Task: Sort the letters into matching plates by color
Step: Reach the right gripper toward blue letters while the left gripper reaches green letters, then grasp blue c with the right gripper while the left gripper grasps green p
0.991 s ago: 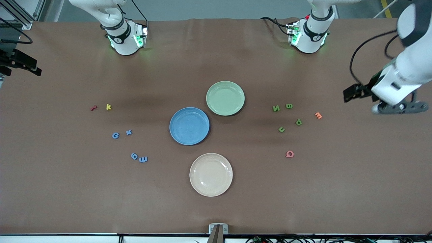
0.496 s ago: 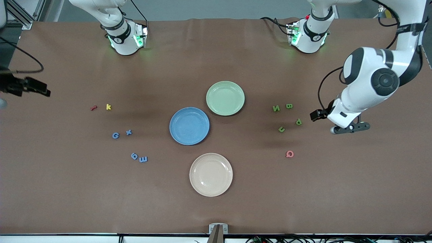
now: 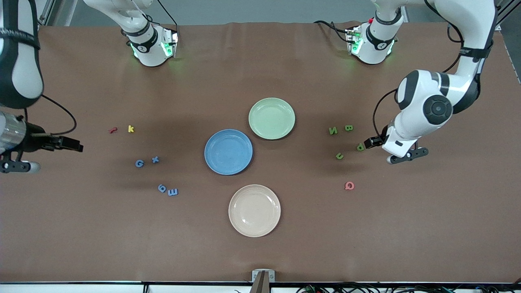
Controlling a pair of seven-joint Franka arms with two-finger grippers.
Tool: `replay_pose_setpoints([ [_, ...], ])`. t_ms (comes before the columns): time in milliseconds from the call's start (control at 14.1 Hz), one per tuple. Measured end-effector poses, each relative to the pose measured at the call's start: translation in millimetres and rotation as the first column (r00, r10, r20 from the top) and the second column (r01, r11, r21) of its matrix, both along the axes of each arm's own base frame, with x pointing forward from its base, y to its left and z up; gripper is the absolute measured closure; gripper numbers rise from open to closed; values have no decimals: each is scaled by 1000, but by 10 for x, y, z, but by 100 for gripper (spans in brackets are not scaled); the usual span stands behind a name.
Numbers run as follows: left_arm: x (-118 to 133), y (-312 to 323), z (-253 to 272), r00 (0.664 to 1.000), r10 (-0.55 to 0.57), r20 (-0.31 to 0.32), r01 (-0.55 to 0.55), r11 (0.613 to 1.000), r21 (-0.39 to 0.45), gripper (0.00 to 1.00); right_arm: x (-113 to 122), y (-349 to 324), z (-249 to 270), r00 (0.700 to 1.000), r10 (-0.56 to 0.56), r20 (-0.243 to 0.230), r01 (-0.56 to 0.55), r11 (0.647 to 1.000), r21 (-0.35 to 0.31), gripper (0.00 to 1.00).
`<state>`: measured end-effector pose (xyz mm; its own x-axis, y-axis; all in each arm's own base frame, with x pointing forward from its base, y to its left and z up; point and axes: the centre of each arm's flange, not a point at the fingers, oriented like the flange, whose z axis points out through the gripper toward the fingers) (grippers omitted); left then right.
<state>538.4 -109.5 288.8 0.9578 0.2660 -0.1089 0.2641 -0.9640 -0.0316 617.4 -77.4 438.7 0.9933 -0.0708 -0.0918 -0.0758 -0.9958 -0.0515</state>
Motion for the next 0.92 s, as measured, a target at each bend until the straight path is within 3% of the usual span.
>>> replay_pose_setpoints([
  [283, -62, -5, -396, 1000, 29, 9, -29, 1000, -10, 21, 17, 10, -874, 999, -10, 44, 10, 1000, -15, 4],
  [425, -93, -1, -575, 999, 54, -4, -54, 998, -10, 25, 19, 146, -1198, 999, 7, 38, -6, 1000, -19, 22],
  [566, -97, -8, -719, 997, 70, -6, -71, 997, -13, 28, 52, 254, -1440, 998, 18, 55, -17, 999, -27, 27],
  [708, -103, -13, -848, 997, 74, -9, -74, 997, -17, 30, 12, 342, -1741, 995, 21, 97, -17, 999, -39, 28],
  [920, -124, -30, -956, 997, 72, -21, -73, 997, -17, 33, -147, 476, -2125, 994, 7, 113, -2, 999, -49, 28],
])
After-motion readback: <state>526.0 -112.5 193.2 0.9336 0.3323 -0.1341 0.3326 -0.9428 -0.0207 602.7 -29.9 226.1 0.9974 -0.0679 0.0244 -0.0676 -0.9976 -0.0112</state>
